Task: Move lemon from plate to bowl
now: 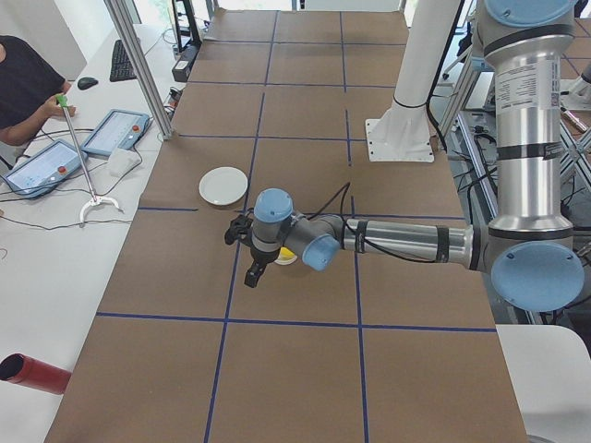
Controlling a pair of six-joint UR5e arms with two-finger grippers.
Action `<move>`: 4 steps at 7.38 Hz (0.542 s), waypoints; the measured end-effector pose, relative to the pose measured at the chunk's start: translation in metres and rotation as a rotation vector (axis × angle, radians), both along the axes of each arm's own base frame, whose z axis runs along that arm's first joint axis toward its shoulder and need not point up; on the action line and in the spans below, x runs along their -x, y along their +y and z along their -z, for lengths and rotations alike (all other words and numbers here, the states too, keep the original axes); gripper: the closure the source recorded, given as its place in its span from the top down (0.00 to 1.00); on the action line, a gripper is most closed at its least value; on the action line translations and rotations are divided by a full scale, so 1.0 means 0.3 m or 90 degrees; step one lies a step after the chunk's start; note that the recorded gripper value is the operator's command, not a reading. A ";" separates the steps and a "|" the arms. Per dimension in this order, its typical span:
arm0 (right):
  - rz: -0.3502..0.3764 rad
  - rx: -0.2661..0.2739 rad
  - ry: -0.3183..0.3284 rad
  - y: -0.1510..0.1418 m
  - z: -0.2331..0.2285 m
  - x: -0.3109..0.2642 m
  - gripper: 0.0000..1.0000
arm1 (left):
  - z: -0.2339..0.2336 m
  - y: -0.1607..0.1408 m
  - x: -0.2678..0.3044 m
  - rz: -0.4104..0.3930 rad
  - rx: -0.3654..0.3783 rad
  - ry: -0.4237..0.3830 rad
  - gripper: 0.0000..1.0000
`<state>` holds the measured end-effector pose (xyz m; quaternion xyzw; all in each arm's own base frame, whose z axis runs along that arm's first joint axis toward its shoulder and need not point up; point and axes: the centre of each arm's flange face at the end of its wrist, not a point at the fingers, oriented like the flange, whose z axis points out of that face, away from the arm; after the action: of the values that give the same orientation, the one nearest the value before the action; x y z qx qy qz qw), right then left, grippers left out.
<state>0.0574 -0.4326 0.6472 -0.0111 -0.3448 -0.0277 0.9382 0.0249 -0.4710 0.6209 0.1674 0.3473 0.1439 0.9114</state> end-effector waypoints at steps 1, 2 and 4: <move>0.000 0.000 0.000 0.000 0.000 0.000 1.00 | -0.054 -0.005 0.188 0.007 0.011 -0.016 0.99; 0.000 0.000 0.000 0.000 0.000 0.000 1.00 | -0.060 -0.024 0.332 0.020 0.043 -0.023 0.99; 0.000 0.000 0.000 0.000 0.000 0.000 1.00 | -0.025 -0.020 0.460 0.044 0.119 -0.019 1.00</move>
<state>0.0574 -0.4326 0.6471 -0.0110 -0.3448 -0.0278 0.9382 -0.1132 -0.4771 0.6283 0.0914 0.3393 0.0816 0.9327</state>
